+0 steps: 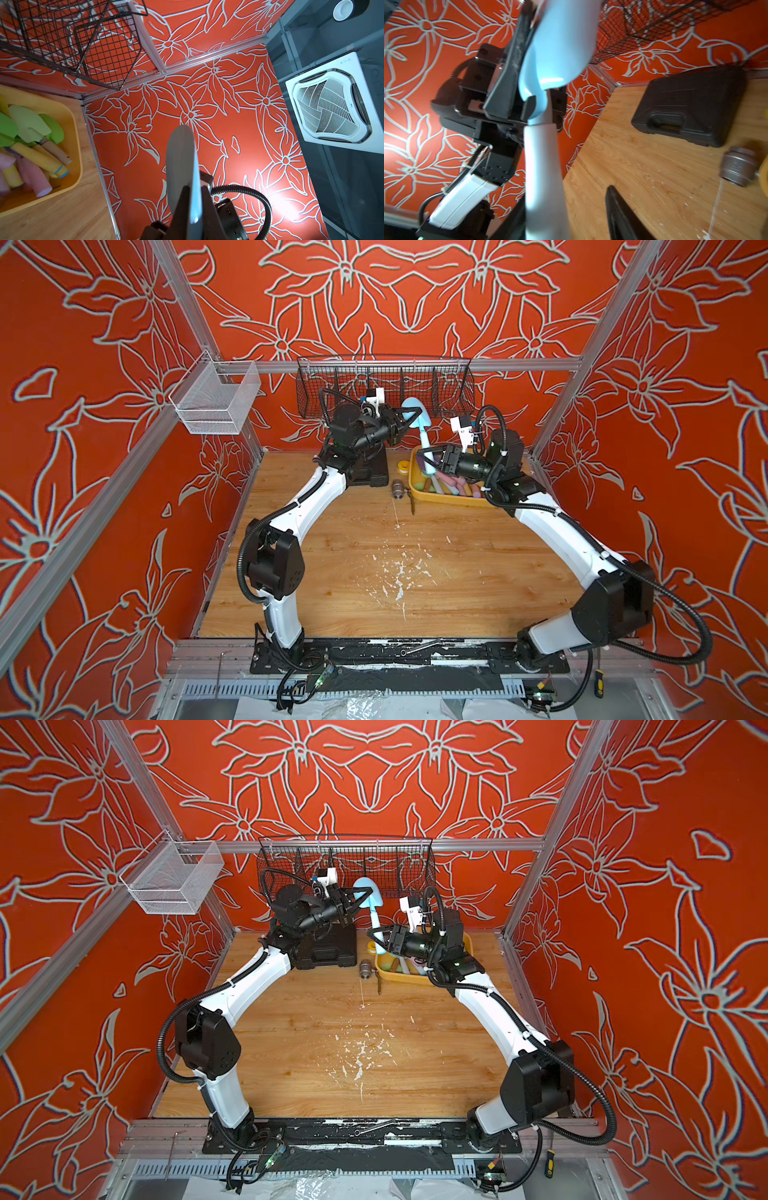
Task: Take the shovel out of the storage box
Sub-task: Place the shovel at the center of the board.
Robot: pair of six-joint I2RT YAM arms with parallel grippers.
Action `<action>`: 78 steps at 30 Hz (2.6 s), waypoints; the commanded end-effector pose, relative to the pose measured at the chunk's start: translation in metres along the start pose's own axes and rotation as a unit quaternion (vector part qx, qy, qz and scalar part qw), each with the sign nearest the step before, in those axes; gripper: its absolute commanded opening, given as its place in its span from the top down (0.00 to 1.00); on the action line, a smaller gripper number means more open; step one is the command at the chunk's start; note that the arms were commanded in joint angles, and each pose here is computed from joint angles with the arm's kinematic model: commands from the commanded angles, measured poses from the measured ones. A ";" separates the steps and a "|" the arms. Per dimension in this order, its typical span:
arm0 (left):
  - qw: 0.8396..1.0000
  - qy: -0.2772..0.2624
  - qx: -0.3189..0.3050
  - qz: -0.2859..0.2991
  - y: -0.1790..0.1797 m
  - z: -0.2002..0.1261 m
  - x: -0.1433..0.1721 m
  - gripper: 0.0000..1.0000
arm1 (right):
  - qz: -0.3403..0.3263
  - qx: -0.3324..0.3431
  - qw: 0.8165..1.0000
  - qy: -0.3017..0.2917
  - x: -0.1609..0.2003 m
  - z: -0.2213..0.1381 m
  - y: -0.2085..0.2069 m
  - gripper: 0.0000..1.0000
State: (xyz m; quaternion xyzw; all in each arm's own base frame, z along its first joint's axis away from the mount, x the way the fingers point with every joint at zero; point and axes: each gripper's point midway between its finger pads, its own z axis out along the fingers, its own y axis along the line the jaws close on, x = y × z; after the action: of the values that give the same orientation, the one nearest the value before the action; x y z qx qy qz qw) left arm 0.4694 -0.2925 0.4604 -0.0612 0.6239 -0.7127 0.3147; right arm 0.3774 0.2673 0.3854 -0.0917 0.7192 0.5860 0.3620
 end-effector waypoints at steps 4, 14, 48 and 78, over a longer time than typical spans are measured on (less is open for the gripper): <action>0.997 0.008 0.072 0.032 -0.051 -0.008 0.007 1.00 | -0.010 -0.052 0.999 -0.006 -0.008 0.001 0.027 0.66; 0.999 0.003 -0.009 0.043 -0.012 -0.021 0.012 0.14 | -0.038 0.125 0.991 0.001 0.008 -0.034 0.012 1.00; 0.916 -0.034 -0.368 0.159 0.059 -0.173 0.025 0.03 | -0.201 0.817 0.418 0.342 0.136 -0.359 -0.270 1.00; 0.913 -0.027 -0.383 0.139 0.079 -0.183 0.044 0.03 | -0.151 0.778 0.401 0.459 0.202 -0.368 -0.353 0.39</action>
State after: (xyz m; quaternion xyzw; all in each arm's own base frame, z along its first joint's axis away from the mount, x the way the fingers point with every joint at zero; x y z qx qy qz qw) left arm 0.3807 -0.1633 0.3269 -0.1073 0.8473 -0.3638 0.3718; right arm 0.2933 -0.1292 0.0391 -0.1044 0.8632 -0.4939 0.0101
